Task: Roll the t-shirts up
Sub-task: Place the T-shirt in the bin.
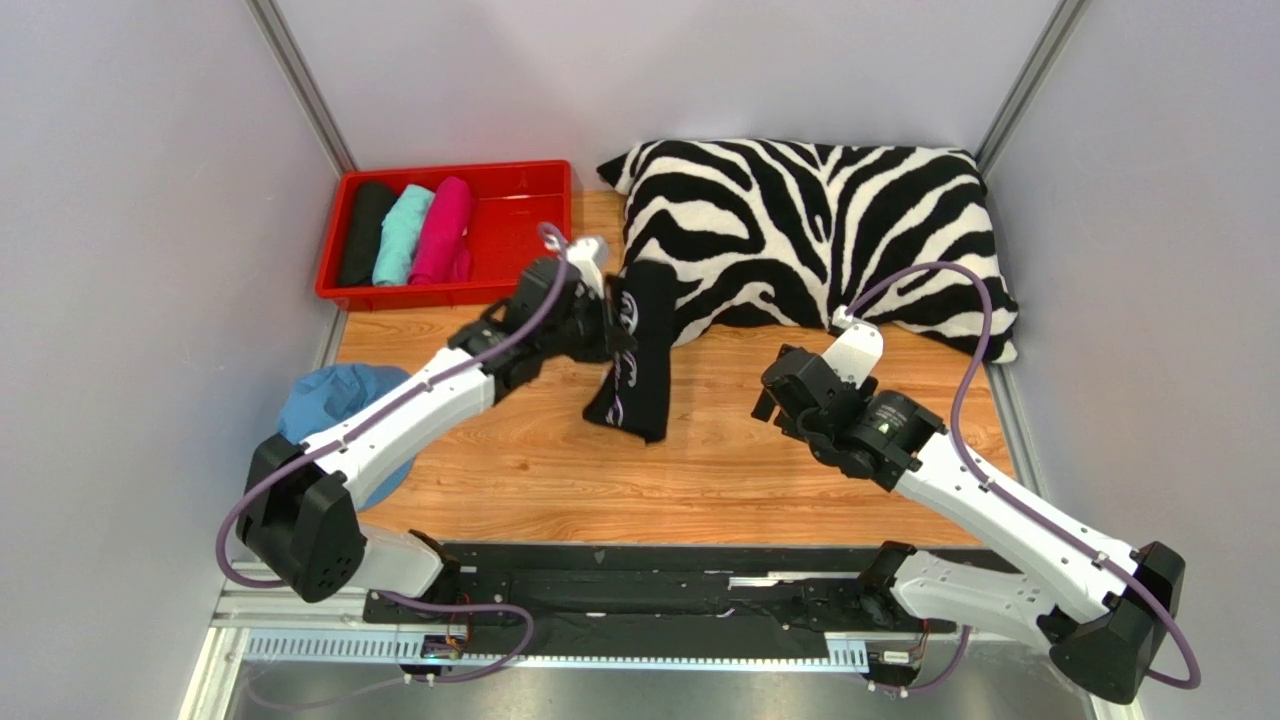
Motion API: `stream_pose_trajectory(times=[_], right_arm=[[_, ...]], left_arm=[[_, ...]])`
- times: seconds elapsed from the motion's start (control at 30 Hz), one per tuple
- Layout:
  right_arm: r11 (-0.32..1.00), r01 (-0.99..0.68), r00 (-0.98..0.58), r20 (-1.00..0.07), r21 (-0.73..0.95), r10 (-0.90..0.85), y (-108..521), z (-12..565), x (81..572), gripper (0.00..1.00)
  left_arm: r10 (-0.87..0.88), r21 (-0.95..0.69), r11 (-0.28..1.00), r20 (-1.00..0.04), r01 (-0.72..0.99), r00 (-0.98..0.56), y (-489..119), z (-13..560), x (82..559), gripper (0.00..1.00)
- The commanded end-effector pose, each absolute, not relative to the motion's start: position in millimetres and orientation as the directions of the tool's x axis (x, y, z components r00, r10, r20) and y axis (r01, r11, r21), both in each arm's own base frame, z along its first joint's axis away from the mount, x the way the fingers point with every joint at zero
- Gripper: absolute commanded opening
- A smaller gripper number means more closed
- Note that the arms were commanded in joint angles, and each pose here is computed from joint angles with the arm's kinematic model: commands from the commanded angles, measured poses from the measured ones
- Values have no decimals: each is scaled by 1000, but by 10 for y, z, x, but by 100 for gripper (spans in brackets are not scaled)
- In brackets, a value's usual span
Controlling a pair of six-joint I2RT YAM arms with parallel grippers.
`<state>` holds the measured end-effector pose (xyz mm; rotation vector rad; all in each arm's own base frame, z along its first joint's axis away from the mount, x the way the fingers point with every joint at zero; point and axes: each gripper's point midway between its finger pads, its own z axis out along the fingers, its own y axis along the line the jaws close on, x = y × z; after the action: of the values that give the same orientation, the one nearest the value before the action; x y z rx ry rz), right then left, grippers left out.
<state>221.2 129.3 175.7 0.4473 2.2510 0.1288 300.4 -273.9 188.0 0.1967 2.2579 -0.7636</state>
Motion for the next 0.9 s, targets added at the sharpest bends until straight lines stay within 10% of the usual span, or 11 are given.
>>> stream_pose_trajectory(times=[0.0,0.27,0.87], right_arm=[[933,255,-594,-720,254,358,1254,1797,2177,77],[944,191,-610,-720,270,330,1330,1847,2165,77],[972,73,-623,-751,225,220,1809,1772,2613,78]], left_arm=[[-173,-454,771,-825,448,-538,-2523,2859,3598,0],[-211,-401,793,-887,458,-411,-1881,3420,4810,0],[-205,-398,848,-856,350,-475,-482,2180,6385,0]])
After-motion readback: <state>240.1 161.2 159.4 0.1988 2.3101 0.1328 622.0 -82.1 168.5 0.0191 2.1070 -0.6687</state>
